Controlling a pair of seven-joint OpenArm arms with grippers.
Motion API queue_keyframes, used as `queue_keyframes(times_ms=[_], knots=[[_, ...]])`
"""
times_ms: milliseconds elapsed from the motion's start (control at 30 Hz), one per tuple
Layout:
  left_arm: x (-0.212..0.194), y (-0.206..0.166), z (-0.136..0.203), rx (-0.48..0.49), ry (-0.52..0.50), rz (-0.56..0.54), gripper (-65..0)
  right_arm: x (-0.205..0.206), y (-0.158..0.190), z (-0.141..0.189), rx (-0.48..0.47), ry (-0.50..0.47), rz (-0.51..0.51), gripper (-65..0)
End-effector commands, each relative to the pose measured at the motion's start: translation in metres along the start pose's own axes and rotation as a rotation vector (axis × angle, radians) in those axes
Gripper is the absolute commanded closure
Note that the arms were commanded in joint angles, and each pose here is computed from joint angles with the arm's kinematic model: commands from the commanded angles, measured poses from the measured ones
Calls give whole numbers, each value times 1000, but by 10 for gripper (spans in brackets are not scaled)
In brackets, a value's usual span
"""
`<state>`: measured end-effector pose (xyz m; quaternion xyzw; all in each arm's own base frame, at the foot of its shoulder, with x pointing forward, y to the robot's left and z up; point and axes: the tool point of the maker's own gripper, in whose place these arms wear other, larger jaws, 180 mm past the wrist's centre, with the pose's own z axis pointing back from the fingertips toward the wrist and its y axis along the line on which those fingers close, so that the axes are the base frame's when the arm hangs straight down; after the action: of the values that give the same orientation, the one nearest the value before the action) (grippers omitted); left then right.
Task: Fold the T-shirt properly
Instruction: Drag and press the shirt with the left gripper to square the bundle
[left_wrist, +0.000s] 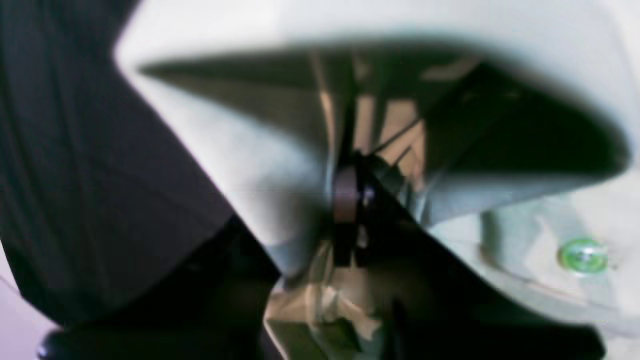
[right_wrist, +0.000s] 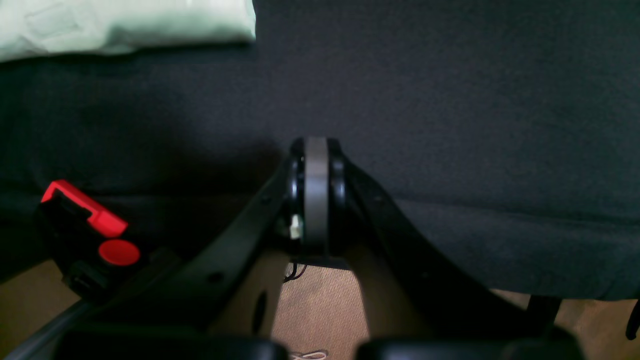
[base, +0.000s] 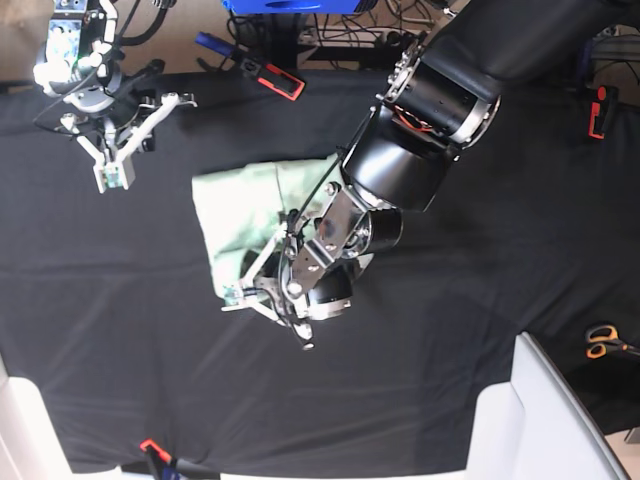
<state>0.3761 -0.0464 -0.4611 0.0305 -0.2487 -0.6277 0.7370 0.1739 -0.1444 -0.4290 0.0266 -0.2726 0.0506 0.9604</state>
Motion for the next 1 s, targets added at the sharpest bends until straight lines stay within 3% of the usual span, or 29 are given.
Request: queue_keyframes(times_ms=[0, 233, 667, 967], knots=[[17, 24, 9, 53, -37, -12, 0, 8, -1, 3, -2, -31, 0, 0], [28, 14, 7, 41, -33, -101, 0, 8, -1, 3, -2, -31, 0, 0], [30, 16, 8, 48, -39, -99, 0, 8, -1, 3, -2, -31, 0, 0], [49, 42, 23, 114, -82, -121, -255, 7, -1, 3, -2, -28, 0, 0]])
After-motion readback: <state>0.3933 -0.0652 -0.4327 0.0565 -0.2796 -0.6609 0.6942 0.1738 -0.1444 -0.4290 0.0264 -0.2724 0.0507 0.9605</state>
